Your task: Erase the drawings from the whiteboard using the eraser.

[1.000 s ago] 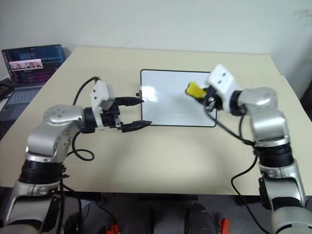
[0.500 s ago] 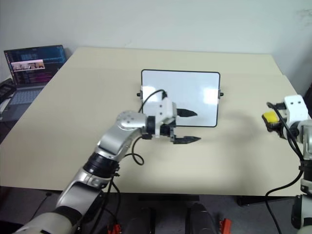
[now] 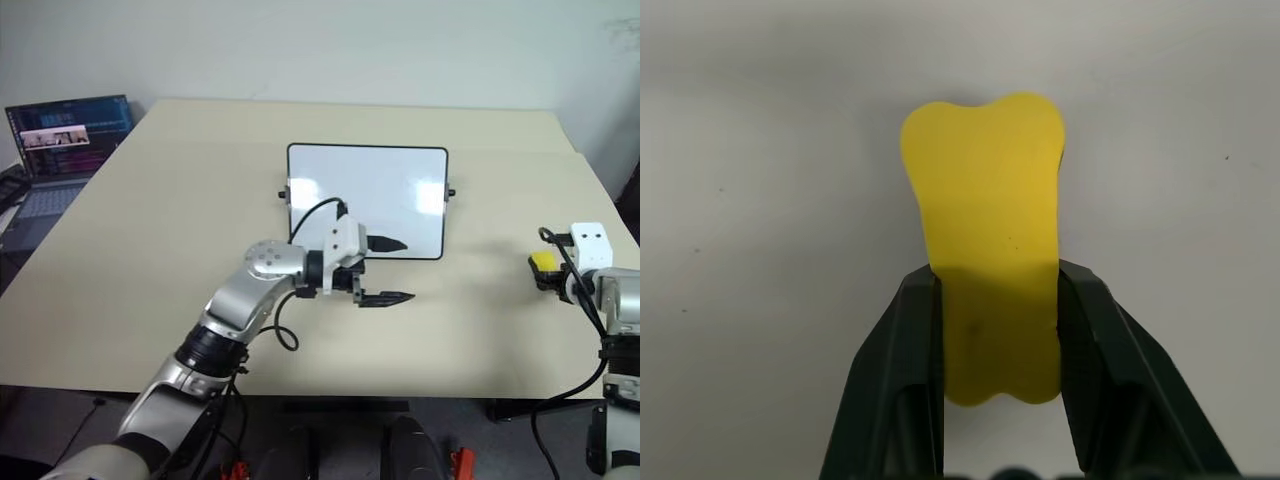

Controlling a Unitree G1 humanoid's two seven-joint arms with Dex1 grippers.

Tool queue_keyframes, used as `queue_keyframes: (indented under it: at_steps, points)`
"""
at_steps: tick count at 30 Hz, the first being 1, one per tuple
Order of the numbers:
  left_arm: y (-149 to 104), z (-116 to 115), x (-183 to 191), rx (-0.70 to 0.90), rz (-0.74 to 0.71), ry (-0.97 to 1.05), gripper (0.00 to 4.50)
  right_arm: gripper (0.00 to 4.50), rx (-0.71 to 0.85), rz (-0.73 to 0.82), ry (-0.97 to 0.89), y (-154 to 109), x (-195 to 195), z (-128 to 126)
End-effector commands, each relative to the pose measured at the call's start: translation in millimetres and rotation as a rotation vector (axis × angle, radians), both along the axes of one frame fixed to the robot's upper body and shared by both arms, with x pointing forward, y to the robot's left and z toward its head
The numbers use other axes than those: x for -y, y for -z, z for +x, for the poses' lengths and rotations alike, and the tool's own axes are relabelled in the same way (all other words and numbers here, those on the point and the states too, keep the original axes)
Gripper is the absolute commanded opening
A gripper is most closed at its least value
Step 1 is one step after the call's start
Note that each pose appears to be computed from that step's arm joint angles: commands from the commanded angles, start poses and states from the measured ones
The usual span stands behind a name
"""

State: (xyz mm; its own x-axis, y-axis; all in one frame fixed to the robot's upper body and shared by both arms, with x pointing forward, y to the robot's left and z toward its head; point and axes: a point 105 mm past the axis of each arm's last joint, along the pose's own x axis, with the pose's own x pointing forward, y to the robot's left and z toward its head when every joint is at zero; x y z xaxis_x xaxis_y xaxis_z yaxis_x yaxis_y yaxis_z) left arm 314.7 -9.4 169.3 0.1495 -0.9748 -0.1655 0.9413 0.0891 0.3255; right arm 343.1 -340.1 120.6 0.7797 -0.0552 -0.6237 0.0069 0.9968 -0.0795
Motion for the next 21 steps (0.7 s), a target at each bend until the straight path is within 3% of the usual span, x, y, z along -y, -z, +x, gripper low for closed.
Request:
queue_keyframes:
  at_steps: [1, 6, 12, 17, 21]
  points:
    - [-14, -3, 0, 0.05, -0.03, 0.003, 4.5, 2.69, 0.052, -0.02, -0.006, -15, 3, 8]
    - [-16, 0, -4, 0.051, -0.036, -0.014, 4.5, 4.46, 0.041, -0.023, -0.017, -17, 2, 8]
    - [-22, 5, -13, 0.052, -0.059, -0.05, 4.5, 4.46, 0.075, -0.04, -0.023, -35, 3, 9]
    - [-54, 23, -48, 0.063, -0.179, -0.199, 4.5, 4.46, 0.374, -0.09, -0.058, -109, -19, 30]
    - [-78, 59, -103, 0.147, -0.268, -0.525, 4.5, 4.46, 0.509, -0.095, -0.05, -106, -38, 57]
